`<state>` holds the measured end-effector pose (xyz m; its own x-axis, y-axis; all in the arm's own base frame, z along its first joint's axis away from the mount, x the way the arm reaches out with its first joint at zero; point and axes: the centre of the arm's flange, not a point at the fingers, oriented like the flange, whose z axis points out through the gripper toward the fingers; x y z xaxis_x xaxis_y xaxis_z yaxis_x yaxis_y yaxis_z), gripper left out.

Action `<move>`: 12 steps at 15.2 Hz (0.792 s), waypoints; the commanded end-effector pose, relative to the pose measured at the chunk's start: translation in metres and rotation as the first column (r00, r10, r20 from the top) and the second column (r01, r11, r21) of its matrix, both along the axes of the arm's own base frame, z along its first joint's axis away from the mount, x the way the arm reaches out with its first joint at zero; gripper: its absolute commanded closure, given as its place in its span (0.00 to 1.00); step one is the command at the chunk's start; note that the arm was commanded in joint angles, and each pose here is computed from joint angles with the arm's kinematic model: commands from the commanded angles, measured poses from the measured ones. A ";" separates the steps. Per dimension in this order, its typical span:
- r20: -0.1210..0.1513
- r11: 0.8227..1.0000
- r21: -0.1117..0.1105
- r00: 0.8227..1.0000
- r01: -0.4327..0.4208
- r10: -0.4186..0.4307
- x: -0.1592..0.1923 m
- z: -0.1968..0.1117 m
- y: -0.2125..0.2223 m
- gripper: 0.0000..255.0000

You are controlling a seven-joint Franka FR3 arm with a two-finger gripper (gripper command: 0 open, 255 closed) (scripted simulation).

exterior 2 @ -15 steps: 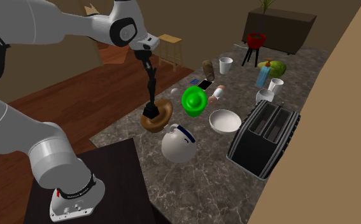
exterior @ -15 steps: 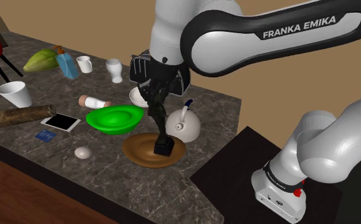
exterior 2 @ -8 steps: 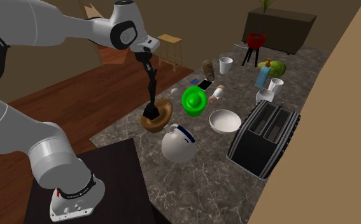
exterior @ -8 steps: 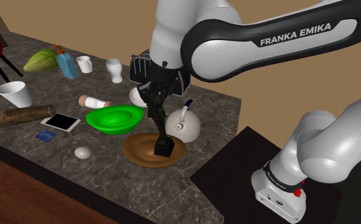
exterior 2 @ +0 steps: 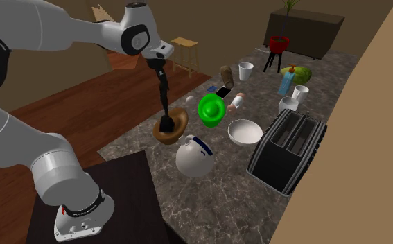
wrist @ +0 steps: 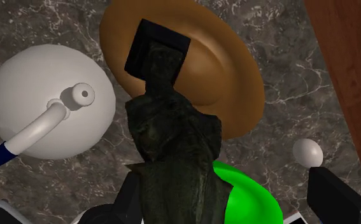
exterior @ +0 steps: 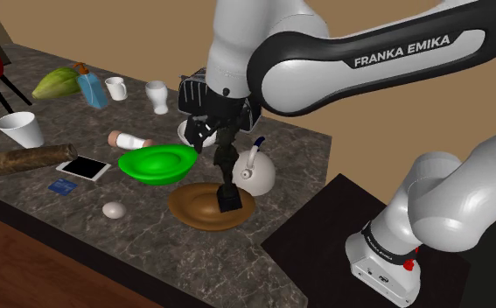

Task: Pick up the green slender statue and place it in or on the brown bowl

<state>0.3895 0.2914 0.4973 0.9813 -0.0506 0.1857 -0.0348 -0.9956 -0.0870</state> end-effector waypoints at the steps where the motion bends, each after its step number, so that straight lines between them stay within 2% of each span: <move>1: 0.000 1.000 0.000 1.000 0.000 0.000 -0.003 0.013 -0.001 0.00; 4: 0.000 1.000 0.000 1.000 0.000 0.000 -0.010 0.049 -0.004 0.00; 12: 0.000 1.000 0.000 1.000 0.000 0.000 -0.010 0.049 -0.004 0.00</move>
<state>0.3800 0.2870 0.5466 0.9813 -0.0505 0.1856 -0.0348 -0.9956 -0.0869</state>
